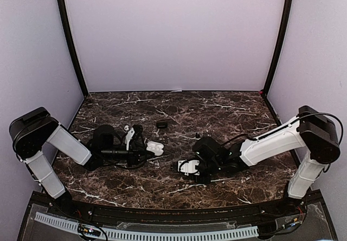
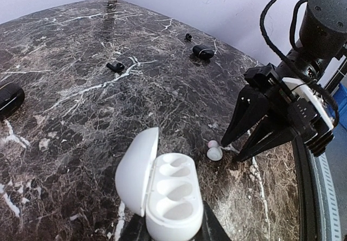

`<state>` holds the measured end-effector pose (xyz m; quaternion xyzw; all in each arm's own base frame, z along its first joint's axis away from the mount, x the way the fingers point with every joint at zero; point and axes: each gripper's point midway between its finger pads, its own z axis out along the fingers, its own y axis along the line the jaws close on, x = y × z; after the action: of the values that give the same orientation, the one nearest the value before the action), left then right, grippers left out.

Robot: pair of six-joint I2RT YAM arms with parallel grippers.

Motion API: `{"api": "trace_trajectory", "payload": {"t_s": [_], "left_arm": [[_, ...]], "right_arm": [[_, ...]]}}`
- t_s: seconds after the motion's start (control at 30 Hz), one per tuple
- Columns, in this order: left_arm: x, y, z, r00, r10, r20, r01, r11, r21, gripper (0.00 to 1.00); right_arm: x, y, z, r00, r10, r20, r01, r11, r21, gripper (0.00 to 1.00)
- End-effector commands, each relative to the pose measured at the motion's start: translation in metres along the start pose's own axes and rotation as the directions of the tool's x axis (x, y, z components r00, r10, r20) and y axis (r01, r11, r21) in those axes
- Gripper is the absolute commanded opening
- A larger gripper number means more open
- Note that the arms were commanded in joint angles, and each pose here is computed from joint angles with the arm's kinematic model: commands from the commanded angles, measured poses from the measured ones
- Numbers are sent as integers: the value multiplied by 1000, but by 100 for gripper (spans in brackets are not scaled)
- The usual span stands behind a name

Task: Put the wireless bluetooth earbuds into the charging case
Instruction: Pick up the right earbud from the center of the board.

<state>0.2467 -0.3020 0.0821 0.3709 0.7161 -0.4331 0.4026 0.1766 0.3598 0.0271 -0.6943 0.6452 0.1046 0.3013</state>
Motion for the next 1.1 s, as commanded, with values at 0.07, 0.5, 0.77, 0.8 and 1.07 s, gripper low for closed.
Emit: {"api": "trace_trajectory", "payload": {"t_s": [0.07, 0.5, 0.77, 0.8, 1.07], "left_arm": [[-13, -3, -1, 999, 38, 23, -38, 999, 3, 6], [-13, -2, 0, 999, 38, 14, -38, 999, -1, 6], [-12, -2, -1, 999, 39, 11, -38, 999, -4, 6], [-12, -2, -1, 999, 39, 11, -39, 999, -3, 6], [-13, -2, -1, 999, 36, 12, -36, 999, -3, 6]], "right_arm": [[-3, -9, 5, 997, -77, -18, 78, 995, 56, 28], [-2, -8, 12, 994, -101, -31, 102, 994, 42, 26], [0, -13, 15, 993, -105, -51, 108, 992, 62, 26], [0, -13, 16, 993, -107, -50, 110, 992, 65, 26], [-2, -16, 18, 991, -129, -45, 132, 988, 80, 28]]}}
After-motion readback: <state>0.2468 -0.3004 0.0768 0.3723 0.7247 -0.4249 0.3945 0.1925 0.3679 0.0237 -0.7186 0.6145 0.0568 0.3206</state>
